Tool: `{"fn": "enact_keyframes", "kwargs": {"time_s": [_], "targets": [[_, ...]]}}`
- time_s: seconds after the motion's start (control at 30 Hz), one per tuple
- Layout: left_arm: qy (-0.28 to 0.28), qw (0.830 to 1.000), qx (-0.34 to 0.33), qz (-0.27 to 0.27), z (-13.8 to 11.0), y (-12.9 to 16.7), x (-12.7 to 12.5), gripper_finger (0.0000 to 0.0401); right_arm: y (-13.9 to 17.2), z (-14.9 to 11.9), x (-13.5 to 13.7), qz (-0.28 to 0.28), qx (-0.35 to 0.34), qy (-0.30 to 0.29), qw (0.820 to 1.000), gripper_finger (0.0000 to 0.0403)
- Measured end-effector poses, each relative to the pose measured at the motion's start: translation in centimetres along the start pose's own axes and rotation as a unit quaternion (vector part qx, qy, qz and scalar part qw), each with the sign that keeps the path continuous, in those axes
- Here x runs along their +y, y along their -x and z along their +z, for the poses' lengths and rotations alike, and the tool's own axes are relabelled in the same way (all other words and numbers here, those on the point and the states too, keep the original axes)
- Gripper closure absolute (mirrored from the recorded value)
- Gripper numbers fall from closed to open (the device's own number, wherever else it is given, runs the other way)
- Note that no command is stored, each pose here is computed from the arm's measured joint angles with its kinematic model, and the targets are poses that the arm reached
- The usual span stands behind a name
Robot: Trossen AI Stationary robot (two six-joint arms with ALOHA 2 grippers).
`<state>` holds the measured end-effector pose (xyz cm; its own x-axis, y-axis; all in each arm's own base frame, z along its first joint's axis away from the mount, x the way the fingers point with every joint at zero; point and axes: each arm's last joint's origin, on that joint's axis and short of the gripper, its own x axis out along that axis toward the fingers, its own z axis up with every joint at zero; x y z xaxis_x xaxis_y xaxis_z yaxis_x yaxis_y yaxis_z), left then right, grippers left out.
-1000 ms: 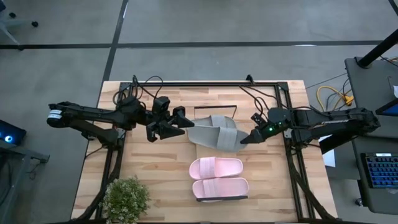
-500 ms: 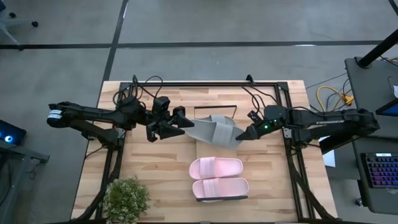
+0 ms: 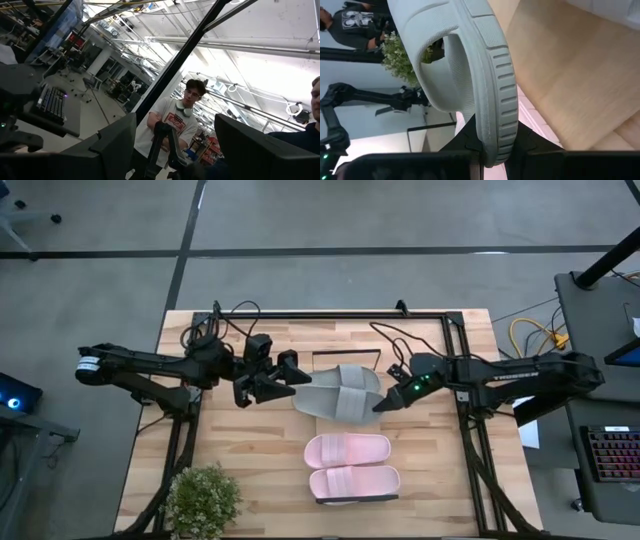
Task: Pick and place slides into the shelf
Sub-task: Put the gray slide on the shelf
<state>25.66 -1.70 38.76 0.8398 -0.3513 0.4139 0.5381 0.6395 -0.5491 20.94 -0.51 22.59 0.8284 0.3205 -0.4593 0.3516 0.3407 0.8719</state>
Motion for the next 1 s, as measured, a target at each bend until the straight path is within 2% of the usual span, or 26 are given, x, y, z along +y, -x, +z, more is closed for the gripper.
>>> {"fn": "enact_keyframes", "kwargs": {"time_s": [1.0], "targets": [[-0.004,1.0,0.006,-0.021,0.4,-0.2,-0.5,0.0147,-1.0,-0.1,-1.6,-0.041,0.029,-0.014,0.999,0.0373]]}}
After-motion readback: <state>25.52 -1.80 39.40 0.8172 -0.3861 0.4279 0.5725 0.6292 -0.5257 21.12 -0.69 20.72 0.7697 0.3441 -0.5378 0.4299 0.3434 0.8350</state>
